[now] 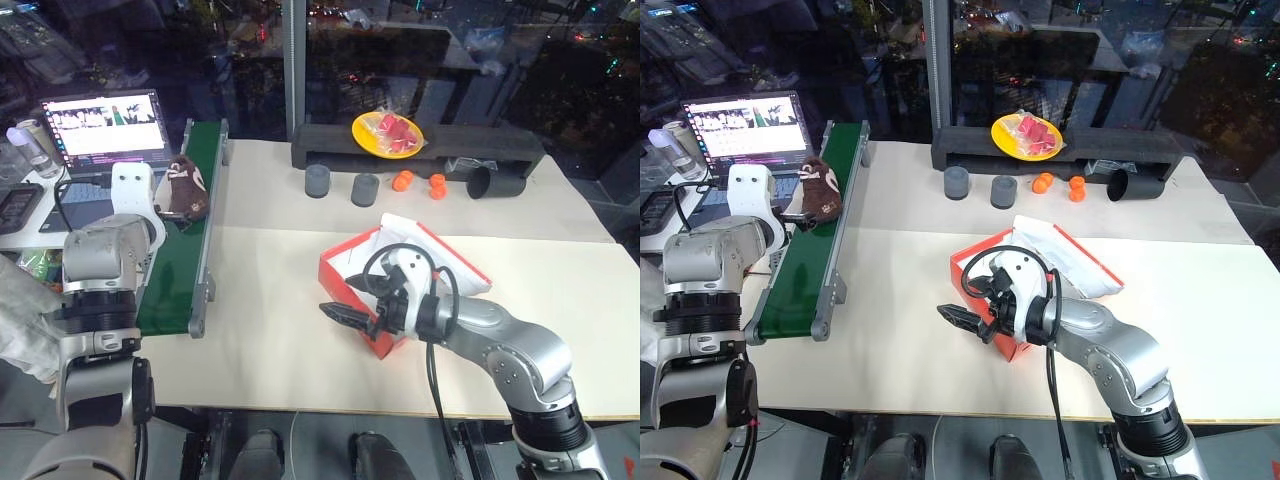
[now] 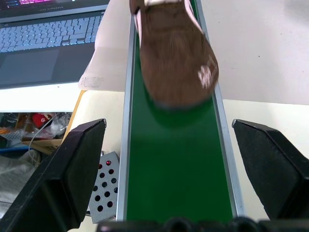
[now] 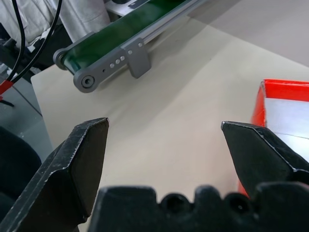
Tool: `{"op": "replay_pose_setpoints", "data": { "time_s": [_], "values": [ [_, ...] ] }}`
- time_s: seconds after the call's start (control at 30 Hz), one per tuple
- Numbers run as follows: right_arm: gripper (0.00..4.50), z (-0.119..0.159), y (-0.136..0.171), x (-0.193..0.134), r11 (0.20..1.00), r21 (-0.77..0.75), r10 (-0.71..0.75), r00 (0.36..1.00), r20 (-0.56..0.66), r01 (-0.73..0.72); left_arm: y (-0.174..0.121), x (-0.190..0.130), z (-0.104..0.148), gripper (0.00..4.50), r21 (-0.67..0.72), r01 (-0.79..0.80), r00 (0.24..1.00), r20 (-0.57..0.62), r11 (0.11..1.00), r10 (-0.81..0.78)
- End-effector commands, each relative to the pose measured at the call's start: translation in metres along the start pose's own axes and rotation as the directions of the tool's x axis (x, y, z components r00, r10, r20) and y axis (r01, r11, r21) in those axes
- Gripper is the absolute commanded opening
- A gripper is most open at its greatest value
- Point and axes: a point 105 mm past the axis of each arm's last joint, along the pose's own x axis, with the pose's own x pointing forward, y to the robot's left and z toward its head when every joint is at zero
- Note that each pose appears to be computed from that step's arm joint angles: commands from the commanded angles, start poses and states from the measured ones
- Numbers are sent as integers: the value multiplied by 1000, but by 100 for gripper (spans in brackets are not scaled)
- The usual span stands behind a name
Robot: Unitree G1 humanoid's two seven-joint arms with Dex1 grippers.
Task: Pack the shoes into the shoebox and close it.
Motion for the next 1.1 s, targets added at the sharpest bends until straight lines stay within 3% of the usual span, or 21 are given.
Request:
{"op": "replay_pose_setpoints", "data": {
  "time_s": [0.03,0.17,0.4,0.57,0.77,1.03,1.1],
  "values": [
    [441,9,-1,-2,1000,-29,-7,999,41,9,2,-7,25,450,14,-6,997,74,1000,5],
    [441,10,-2,-2,999,-29,-15,999,46,16,0,-4,21,450,8,-6,998,67,1000,5],
    [441,11,-4,-3,999,-29,-24,998,50,26,-11,10,-35,450,-34,28,995,-100,999,-31],
    [450,12,-5,-4,999,-28,-33,998,56,34,-13,9,-34,323,-47,34,995,-89,998,-38],
    [450,13,-7,-4,999,-27,-40,998,57,42,-13,9,-26,110,-54,25,997,-71,998,-29],
    [450,15,-12,-4,998,-26,-60,996,65,62,-16,10,-22,110,-101,29,999,-39,994,-33],
    [450,17,-16,-5,996,-25,-80,994,69,82,-22,7,5,110,-117,61,992,118,991,-47]
  ]
}}
